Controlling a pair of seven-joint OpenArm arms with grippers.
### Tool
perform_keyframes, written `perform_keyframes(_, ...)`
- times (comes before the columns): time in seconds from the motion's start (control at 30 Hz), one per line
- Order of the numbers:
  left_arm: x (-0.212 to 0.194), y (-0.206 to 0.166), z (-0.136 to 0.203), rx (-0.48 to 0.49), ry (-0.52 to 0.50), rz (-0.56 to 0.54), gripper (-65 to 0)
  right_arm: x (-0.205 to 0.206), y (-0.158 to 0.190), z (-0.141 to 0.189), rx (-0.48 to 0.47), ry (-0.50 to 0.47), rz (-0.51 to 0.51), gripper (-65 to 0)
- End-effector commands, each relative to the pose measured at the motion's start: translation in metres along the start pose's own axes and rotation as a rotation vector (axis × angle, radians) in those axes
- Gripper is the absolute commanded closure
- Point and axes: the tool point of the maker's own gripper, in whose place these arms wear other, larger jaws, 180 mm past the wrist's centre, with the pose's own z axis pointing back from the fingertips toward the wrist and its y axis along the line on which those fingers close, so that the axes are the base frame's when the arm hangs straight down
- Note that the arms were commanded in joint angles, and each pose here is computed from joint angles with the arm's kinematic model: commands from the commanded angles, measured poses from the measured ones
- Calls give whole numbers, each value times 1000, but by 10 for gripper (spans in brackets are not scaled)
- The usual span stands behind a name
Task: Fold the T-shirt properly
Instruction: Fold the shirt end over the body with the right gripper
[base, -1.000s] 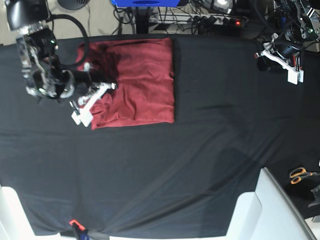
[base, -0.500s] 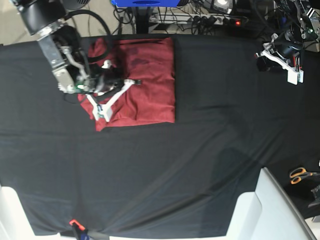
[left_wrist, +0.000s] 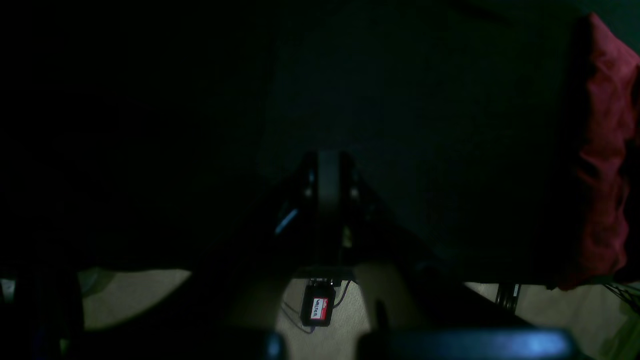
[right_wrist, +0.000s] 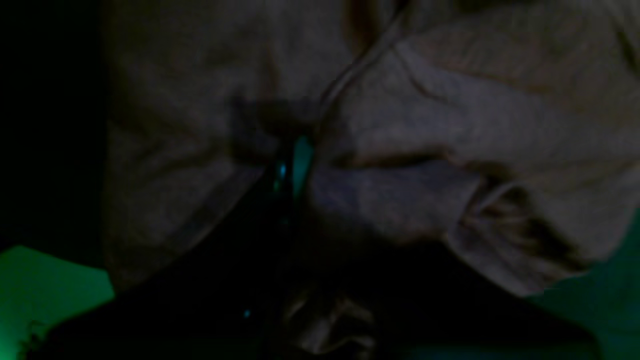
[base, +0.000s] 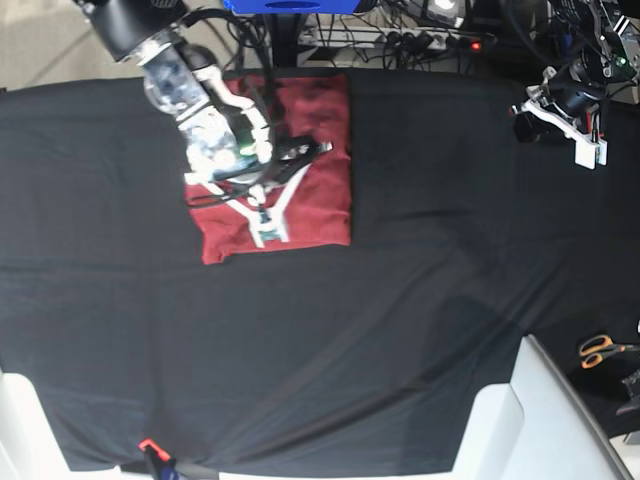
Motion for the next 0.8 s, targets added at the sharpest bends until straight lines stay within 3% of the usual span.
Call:
perform_keyframes(0.0, 13, 0, 5, -3, -38, -18, 0, 11, 1, 2, -21, -26, 10, -3)
perform_keyframes(0.17, 12, 1, 4, -3, -36, -16, 0, 22, 10, 8, -120, -80, 145, -3)
perform_keyframes(0.47, 16, -1, 2, -8, -45, -16, 0, 6, 31, -5, -200, -35, 331, -5)
perform_keyframes(0.77, 16, -1, 2, -9, -45, -14, 0, 22, 23, -5, -256, -64, 375, -6)
